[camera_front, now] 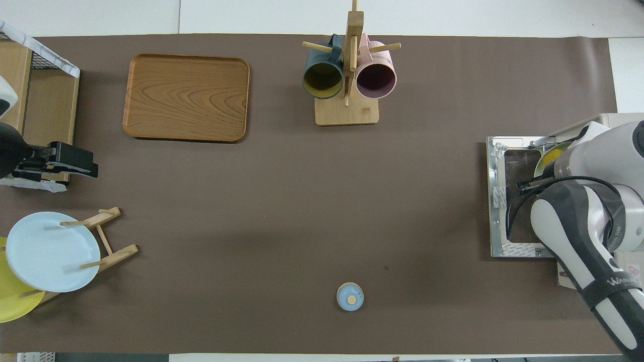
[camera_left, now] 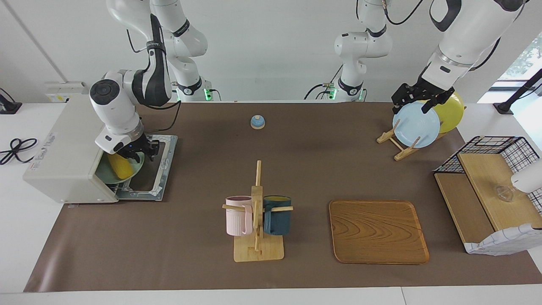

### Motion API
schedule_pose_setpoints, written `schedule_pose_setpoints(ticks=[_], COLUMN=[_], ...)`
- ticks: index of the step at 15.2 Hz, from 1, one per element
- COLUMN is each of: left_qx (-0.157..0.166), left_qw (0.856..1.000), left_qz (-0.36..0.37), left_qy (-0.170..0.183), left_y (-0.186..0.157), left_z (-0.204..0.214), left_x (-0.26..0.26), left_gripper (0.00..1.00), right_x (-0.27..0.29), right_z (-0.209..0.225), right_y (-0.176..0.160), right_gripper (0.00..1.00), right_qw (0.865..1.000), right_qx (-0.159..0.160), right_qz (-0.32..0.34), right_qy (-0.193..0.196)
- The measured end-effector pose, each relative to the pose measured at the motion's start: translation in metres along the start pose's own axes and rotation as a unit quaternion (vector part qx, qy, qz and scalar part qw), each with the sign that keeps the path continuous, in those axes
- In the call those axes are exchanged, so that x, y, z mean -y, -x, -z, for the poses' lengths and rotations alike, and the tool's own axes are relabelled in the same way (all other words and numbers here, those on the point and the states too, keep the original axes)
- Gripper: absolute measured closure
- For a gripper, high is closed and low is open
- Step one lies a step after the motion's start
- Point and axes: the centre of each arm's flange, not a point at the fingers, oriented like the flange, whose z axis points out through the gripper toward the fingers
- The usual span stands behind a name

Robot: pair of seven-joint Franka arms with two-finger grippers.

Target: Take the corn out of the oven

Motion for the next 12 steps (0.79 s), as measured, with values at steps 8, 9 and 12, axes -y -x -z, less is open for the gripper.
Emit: schedule_pose_setpoints(ticks=[8,9,12], left_qx=[0.000,0.000,0.000], left_qw=[1.000,1.000,1.000], left_qz=[-0.005,-0.005,-0.005], left_qy=[-0.001,-0.001,-0.001], left_y=[0.001,0.001,0.001], left_z=[0.000,0.000,0.000], left_x=[-0.006,-0.006,-0.006], left_gripper=[0.00,0.00,0.00], right_x=[0.004,0.008,0.041], right_z=[0.006,0.008,0.024], right_y=[0.002,0.001,-0.009], right_gripper=[0.97,0.97,0.97], right_qw=[0.998,0.998,0.996], right_qx=[0.010,0.013,0.022], right_qz=[0.039,0.044,0.070], right_qy=[0.048,0.050,0.055])
